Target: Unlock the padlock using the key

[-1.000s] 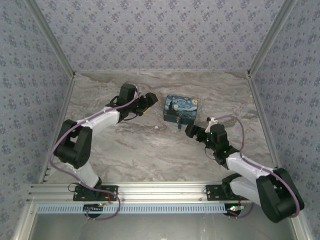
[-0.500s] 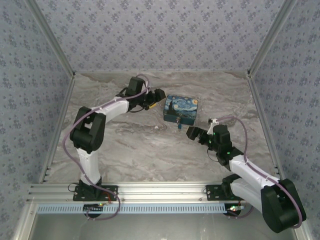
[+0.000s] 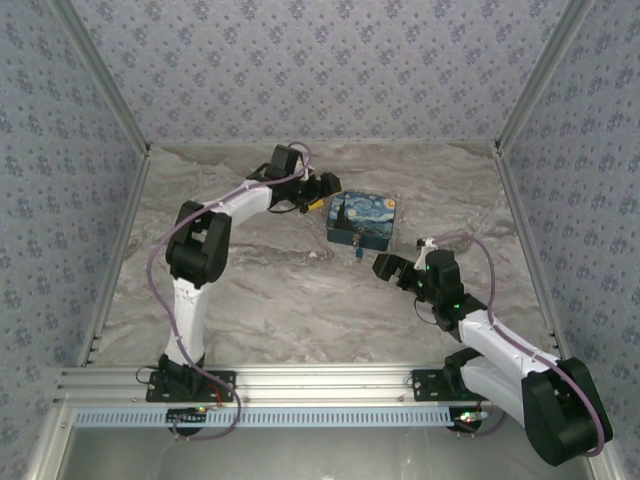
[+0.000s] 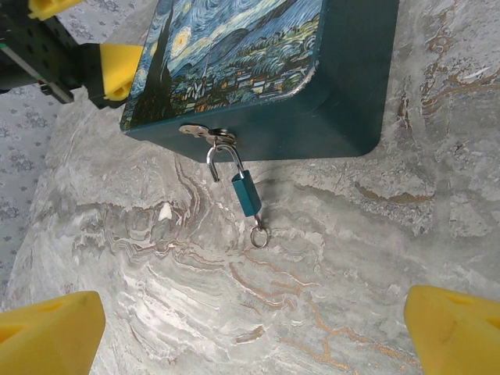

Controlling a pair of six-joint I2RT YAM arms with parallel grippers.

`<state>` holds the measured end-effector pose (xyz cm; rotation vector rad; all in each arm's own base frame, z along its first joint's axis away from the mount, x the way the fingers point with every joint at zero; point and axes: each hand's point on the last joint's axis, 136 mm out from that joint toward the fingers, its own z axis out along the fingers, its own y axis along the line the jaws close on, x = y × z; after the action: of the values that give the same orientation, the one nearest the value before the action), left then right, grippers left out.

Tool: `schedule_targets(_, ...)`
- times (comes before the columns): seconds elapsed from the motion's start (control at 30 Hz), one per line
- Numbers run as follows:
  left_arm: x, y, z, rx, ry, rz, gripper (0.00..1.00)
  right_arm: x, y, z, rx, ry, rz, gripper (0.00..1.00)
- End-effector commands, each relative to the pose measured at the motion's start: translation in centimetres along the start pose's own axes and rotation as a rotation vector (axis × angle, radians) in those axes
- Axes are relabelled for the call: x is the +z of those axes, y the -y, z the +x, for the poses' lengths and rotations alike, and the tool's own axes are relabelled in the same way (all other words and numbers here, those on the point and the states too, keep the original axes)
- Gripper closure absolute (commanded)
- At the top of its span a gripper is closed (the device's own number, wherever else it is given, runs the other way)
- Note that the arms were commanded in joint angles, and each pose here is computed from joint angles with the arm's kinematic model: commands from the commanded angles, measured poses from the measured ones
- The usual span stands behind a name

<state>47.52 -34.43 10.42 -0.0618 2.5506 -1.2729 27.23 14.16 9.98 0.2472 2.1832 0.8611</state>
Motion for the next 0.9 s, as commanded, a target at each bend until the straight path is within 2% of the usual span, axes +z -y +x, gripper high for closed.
schedule_targets(0.0,0.7,0.1,0.4,0.013,-0.064,0.025,0.18,0.0,0.0,0.4,0.014,-0.022,0.003,0.0)
schedule_targets(0.27,1.3,-3.6,2.0,0.004,-0.093,-0.076,0.23,0.4,0.2,0.5,0.016,-0.043,0.013,0.0)
schedule_targets(0.53,-0.2,-6.9,4.7,-0.027,-0.085,-0.143,0.28,1.5,-0.7,0.1,-0.009,-0.058,-0.027,0.02)
schedule_targets(0.67,-1.1,-7.9,6.2,-0.051,-0.08,-0.149,0.29,2.7,-1.7,-0.1,-0.029,-0.072,-0.084,0.08)
schedule_targets(0.87,-1.8,-8.7,7.2,-0.064,-0.073,-0.154,0.29,5.3,-2.3,0.4,-0.055,-0.142,-0.133,0.23)
